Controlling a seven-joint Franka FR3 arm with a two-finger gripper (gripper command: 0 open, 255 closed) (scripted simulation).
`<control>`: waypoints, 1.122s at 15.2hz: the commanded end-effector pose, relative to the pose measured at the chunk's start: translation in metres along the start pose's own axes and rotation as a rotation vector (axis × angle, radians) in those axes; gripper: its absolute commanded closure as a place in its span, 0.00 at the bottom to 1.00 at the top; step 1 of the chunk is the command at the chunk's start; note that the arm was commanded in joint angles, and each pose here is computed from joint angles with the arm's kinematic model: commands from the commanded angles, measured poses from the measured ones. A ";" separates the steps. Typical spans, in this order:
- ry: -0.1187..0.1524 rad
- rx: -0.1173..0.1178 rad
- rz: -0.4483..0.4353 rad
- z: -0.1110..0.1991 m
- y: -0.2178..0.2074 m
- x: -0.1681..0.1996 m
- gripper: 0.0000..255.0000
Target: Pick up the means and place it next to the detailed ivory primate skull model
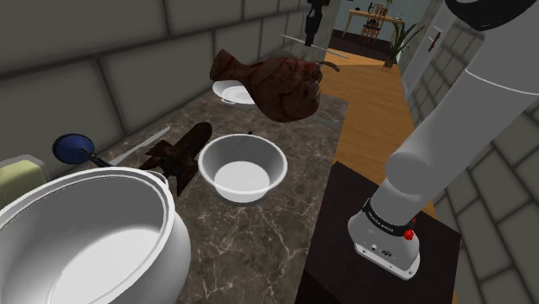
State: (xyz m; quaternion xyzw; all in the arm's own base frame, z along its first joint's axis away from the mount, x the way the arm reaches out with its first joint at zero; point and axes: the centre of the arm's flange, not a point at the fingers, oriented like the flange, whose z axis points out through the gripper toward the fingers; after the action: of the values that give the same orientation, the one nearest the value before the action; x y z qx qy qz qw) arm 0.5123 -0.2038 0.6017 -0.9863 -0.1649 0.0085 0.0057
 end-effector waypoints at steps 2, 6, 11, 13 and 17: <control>0.000 0.000 -0.002 -0.002 0.031 -0.023 1.00; 0.000 0.000 -0.002 -0.002 0.075 -0.053 1.00; 0.000 0.000 -0.002 -0.003 0.130 -0.090 1.00; 0.000 0.000 -0.002 -0.003 0.152 -0.104 1.00; 0.000 0.000 -0.002 -0.003 0.195 -0.134 1.00</control>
State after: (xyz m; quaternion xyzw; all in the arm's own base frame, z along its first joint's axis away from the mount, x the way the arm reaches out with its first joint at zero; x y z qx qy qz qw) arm 0.4524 -0.4186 0.6032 -0.9863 -0.1649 0.0083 0.0058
